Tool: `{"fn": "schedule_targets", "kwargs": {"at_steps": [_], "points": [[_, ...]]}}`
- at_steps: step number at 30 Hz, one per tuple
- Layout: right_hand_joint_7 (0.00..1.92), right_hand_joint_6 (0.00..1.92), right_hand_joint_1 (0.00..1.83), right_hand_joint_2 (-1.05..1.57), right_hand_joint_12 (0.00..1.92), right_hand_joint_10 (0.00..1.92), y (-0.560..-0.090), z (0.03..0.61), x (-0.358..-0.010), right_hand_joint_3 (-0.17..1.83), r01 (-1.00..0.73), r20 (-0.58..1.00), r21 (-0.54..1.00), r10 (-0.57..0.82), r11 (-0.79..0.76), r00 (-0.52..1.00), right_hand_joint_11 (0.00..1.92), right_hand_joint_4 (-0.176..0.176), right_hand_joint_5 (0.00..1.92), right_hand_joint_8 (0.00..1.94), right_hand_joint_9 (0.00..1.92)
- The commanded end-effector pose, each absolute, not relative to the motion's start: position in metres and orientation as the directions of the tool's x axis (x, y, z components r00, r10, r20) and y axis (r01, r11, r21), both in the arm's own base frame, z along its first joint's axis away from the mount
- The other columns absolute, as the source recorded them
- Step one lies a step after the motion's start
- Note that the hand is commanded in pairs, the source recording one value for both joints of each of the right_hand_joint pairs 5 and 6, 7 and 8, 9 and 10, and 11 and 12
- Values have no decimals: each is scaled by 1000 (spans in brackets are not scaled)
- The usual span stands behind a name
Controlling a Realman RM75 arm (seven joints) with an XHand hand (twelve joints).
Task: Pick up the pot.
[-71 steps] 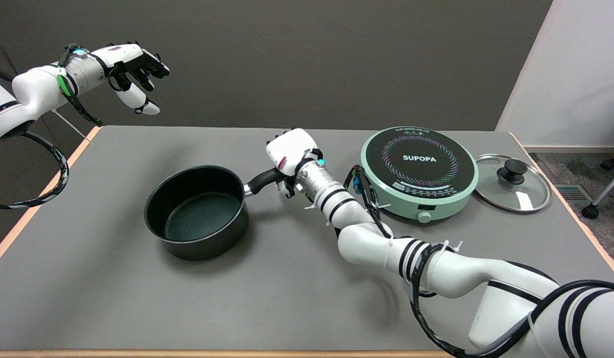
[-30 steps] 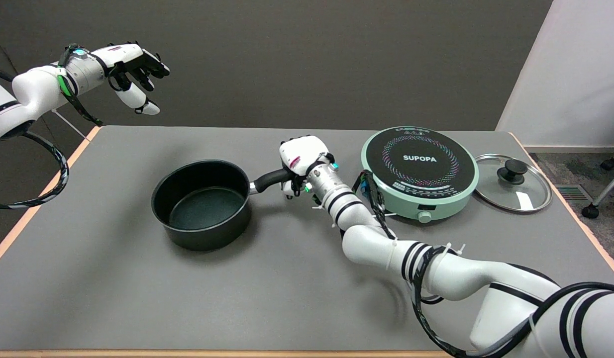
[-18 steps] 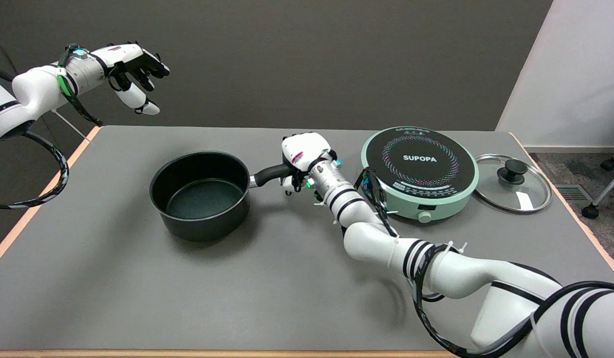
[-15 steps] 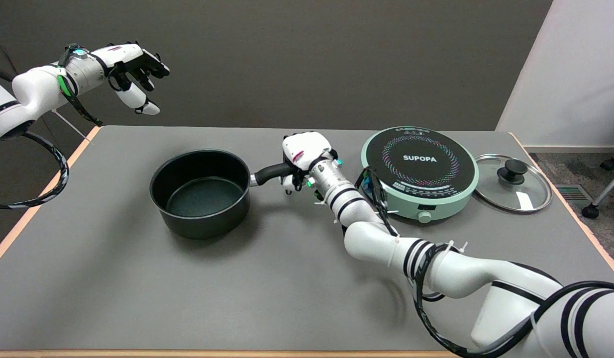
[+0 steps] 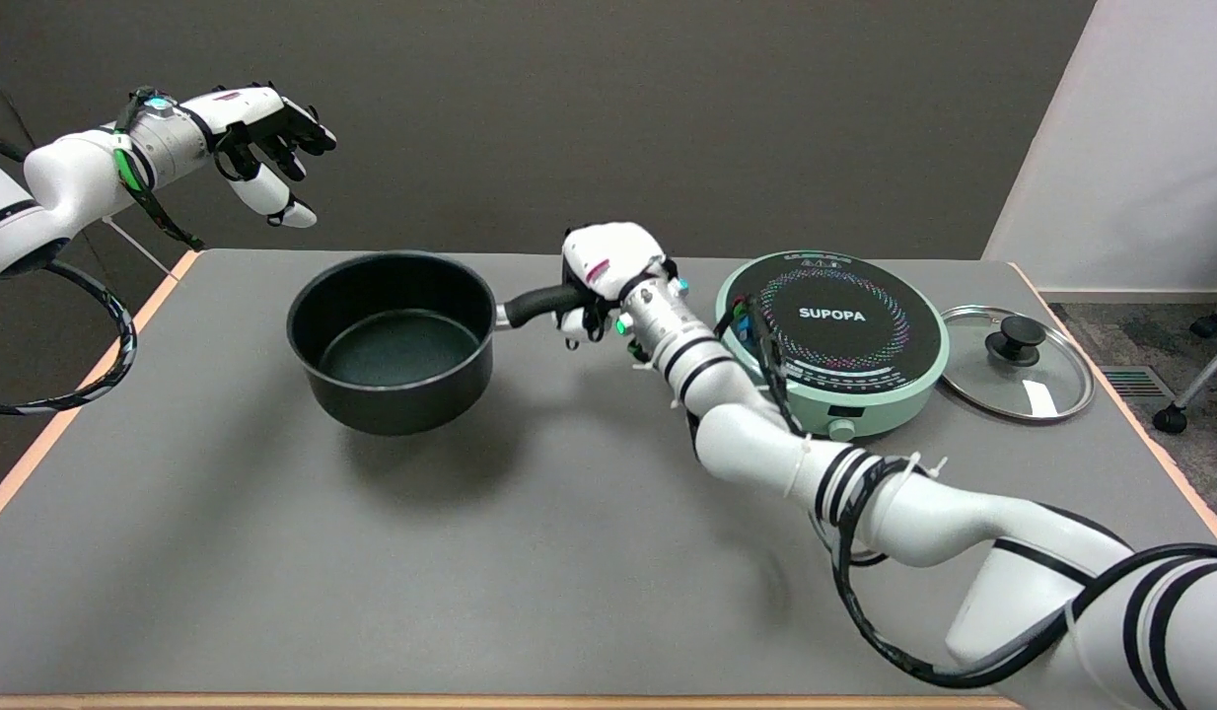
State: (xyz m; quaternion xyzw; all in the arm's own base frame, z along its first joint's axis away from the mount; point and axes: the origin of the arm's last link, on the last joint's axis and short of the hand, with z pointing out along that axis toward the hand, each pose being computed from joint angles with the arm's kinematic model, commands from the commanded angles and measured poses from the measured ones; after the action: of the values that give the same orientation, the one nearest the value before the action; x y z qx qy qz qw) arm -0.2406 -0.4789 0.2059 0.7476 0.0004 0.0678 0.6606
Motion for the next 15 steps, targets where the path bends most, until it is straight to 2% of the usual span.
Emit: {"fn": "schedule_targets", "kwargs": {"at_steps": [1,7,15], "points": [[1618,1618,909,1383,1618,1618,-494,233,-162,850,-28,67,982,206,-186,976,1618,-99,1618,1618,1618],[1598,1598,911,1391,1598,1598,-494,256,-131,854,-1,49,984,263,-178,964,1598,-101,1598,1598,1598],[1579,1579,912,1397,1579,1579,-482,294,-107,854,-4,51,987,287,-162,957,1579,-102,1579,1579,1579]]}}
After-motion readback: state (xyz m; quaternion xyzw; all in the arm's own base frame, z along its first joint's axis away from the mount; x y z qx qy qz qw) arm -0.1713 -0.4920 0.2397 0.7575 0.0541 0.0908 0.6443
